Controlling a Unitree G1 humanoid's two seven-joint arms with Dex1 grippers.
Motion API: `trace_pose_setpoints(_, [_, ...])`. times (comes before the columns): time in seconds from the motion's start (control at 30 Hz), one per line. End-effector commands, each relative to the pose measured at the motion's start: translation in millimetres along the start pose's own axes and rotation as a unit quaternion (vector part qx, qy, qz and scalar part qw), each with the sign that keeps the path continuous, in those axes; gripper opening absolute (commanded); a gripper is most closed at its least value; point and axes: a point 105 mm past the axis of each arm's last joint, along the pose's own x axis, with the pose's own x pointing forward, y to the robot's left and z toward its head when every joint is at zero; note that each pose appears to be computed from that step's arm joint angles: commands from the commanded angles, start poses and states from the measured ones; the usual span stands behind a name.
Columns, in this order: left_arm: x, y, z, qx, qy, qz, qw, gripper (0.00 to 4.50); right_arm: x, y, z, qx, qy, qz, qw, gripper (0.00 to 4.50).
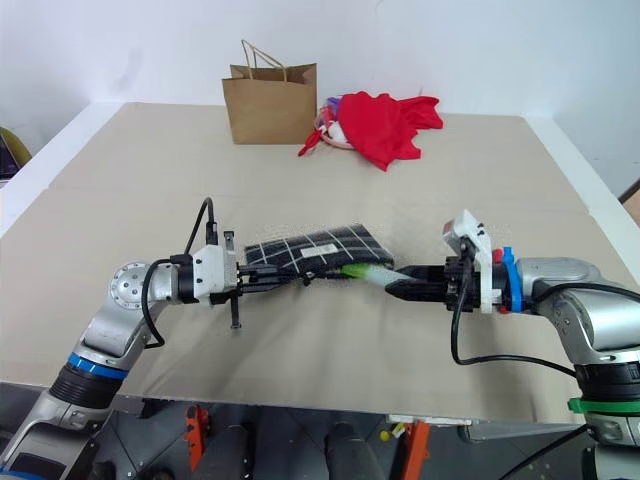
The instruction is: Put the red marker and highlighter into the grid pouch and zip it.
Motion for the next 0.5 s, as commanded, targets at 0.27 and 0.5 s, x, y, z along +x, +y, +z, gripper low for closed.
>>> trace_pose_setpoints(0.27, [2,1,13,0.019,-0.019,-0.006,1.000,0.00,-7,6,13,-0.010,-0.016,-0.003,1.000,1.16])
trace_pose_setpoints(0.5, [6,0,14,0.018,-0.025,-0.010,0.999,0.00,14,9,18,-0.015,-0.009,0.011,1.000,1.16])
